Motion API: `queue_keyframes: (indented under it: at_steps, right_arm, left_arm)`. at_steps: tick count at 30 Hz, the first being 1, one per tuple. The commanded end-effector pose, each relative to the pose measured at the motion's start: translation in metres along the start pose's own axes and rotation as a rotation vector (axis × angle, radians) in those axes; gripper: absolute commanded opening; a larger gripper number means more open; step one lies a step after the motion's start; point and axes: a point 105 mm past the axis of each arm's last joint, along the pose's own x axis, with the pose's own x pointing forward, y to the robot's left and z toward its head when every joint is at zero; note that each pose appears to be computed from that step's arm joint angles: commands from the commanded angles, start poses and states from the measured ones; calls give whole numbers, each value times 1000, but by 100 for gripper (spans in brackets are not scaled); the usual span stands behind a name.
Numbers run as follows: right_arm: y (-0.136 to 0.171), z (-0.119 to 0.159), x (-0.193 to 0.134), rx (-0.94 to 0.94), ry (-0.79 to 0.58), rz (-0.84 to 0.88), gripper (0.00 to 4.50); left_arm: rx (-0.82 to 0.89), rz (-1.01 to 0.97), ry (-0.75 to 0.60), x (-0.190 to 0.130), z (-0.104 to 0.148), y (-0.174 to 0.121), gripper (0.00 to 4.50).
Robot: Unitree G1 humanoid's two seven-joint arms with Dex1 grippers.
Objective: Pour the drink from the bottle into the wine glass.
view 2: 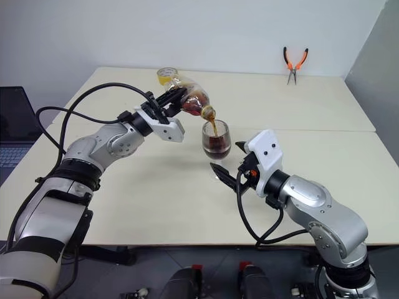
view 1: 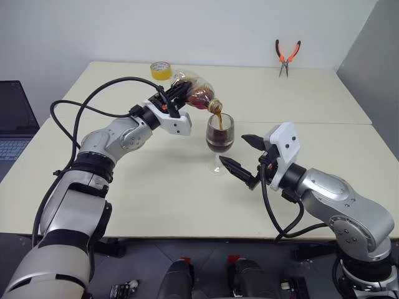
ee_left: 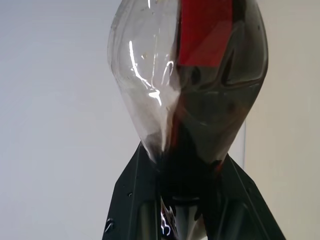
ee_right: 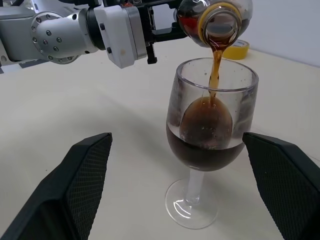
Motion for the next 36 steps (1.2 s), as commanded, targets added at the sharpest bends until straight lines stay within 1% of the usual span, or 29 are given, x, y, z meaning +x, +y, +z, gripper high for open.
queue_keyframes:
  at_steps: [1, 7, 17, 29, 32, 36]
  right_arm:
    - [6, 9, -2, -26, -38, 16, 450]
    - [6, 9, -2, -28, -38, 16, 450]
    - [7, 11, -1, -30, -47, 25, 450]
    - [9, 12, -1, -49, -62, 40, 450]
    - [10, 12, -2, -72, -72, 49, 450]
    - [22, 9, -7, -93, -66, 131, 450]
  left_arm:
    - [23, 70, -36, 8, 6, 23, 63]
    - [9, 62, -37, 7, 6, 20, 63]
    - [-94, 72, -23, 4, 8, 18, 63]
    - [-277, 105, 62, -4, 2, 11, 63]
    - [-458, 149, 142, -10, -6, 6, 63]
    - [-704, 201, 277, -29, -17, -10, 62]
